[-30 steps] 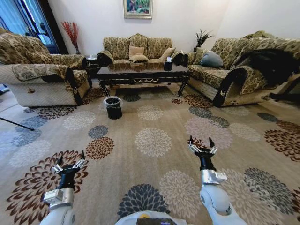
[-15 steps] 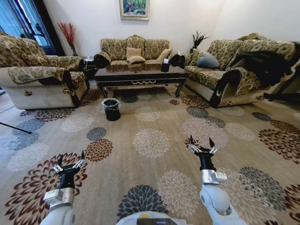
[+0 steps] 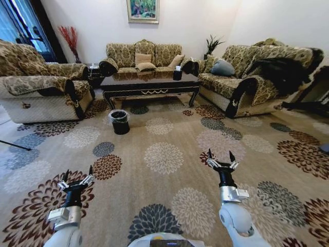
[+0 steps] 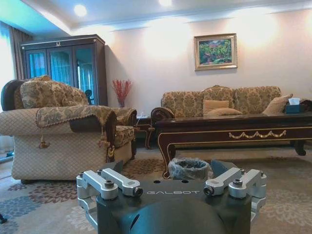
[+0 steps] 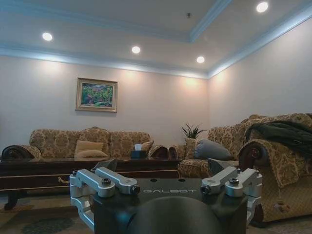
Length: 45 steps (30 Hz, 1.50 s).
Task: Move to the front of the table and pick up the trash from the floor, then place it into the trash bin.
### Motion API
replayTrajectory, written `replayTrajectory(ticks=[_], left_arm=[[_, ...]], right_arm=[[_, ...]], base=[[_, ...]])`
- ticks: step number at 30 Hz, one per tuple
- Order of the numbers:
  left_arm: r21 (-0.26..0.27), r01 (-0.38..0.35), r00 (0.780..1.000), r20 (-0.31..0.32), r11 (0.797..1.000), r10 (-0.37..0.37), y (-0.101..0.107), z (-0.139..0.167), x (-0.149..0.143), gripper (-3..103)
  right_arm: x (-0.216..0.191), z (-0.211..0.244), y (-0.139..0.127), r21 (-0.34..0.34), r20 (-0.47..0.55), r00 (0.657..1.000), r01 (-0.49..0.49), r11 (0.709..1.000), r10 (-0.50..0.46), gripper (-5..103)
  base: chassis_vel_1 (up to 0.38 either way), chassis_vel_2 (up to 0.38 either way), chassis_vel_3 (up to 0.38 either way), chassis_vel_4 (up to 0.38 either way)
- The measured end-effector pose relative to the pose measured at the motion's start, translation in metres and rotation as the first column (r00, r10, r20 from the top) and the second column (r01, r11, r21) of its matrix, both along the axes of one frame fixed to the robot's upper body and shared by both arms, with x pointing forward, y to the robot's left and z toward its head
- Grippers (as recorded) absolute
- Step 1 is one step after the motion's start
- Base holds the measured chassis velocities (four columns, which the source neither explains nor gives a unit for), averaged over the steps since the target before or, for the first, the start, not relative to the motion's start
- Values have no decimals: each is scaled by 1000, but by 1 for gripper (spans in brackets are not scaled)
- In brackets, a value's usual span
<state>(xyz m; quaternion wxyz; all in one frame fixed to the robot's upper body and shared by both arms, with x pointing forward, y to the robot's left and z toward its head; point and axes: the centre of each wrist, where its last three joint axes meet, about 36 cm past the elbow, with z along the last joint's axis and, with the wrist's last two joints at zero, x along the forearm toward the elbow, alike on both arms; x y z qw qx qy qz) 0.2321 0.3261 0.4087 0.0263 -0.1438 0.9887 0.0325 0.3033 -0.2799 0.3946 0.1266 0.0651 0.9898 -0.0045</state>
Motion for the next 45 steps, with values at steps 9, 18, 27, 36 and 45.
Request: replayTrajectory(ticks=[9,18,27,36,45], left_arm=[[0,0,1000,0,1000,0,0,0,0,100],[0,0,1000,0,1000,0,0,0,0,100],[0,0,1000,0,1000,0,0,0,0,100],[0,0,1000,0,1000,0,0,0,0,100],[0,0,1000,0,1000,0,0,0,0,100]], right_arm=[[0,0,0,0,0,1000,0,1000,0,100],[0,0,0,0,0,1000,0,1000,0,100],[0,0,0,0,0,1000,0,1000,0,100],[0,0,0,0,0,1000,0,1000,0,100],[0,0,0,0,0,1000,0,1000,0,100]], base=[[0,0,0,0],[0,0,0,0],[0,0,0,0],[29,28,30,28],[76,67,76,75]])
